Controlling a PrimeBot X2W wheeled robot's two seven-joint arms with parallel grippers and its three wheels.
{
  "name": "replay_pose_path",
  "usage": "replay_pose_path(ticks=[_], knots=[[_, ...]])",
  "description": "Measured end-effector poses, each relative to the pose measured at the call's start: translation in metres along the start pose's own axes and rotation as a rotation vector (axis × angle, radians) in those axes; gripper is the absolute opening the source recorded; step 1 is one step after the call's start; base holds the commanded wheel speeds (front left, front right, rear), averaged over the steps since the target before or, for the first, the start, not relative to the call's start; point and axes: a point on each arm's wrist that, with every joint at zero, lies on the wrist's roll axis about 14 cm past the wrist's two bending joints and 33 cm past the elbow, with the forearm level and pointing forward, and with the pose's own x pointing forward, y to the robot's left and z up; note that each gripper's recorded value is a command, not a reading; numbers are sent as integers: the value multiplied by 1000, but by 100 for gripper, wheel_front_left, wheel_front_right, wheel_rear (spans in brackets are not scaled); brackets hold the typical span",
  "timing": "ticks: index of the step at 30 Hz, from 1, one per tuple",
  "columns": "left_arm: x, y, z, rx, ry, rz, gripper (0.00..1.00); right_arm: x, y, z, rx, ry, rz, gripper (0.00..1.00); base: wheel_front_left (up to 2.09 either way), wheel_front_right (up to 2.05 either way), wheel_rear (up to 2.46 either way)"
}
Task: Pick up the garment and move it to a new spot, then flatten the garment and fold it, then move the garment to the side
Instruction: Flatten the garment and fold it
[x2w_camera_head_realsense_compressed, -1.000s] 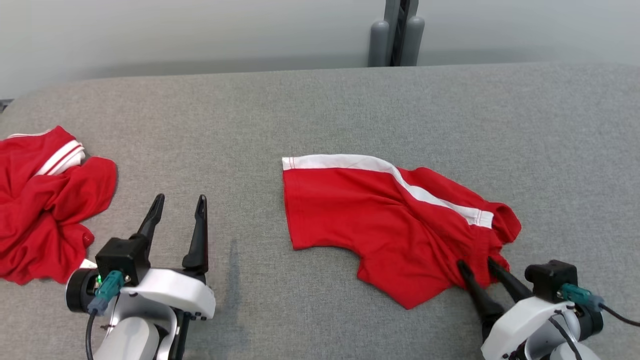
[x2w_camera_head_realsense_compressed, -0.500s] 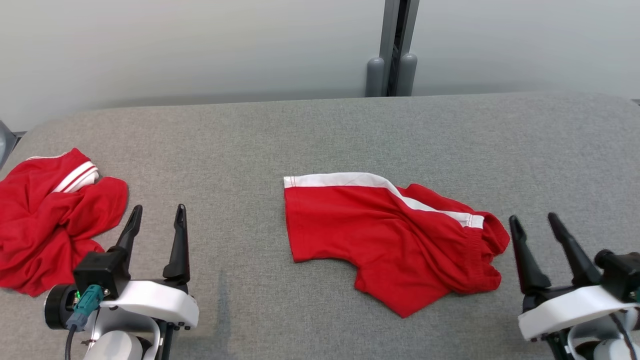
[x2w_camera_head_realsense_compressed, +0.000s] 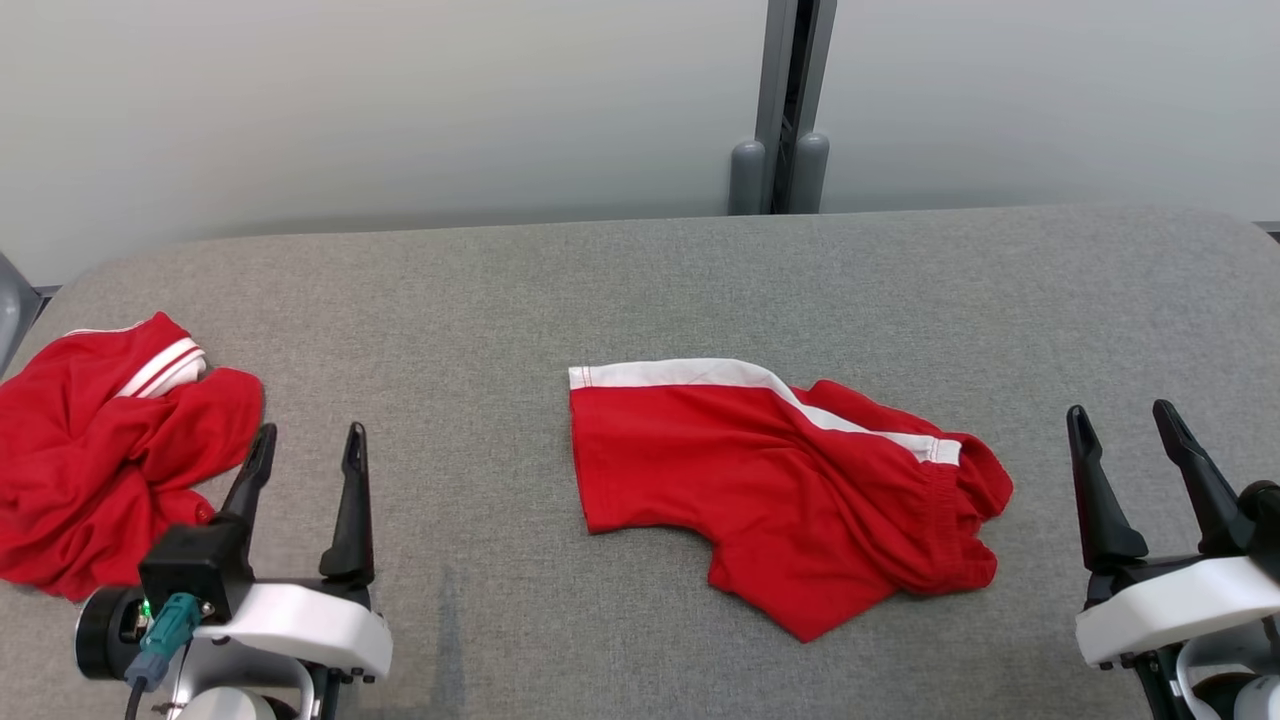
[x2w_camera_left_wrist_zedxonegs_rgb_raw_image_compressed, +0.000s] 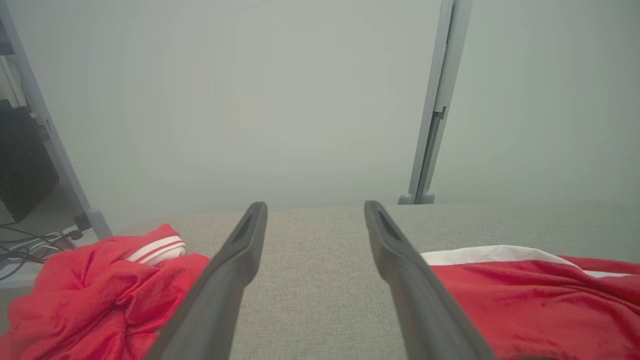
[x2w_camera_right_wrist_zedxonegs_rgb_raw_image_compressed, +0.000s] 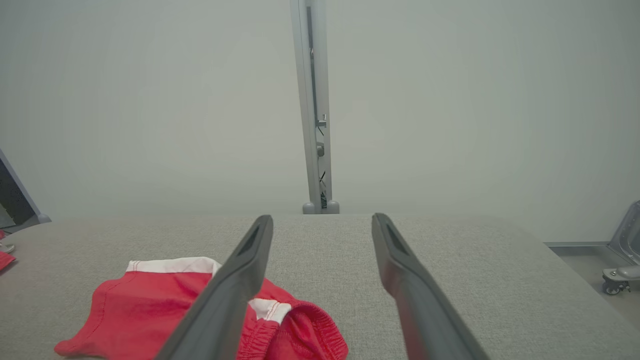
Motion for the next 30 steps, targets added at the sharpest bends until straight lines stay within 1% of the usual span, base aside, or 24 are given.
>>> replay_pose_path(ticks=[25, 30], knots=[[-5, 0, -8, 5, 31, 4, 100, 4, 5, -8, 16, 28, 9, 100, 0, 0, 0], [3, -10, -8, 3, 36, -38, 100, 5, 5, -10, 18, 34, 11, 100, 0, 0, 0]])
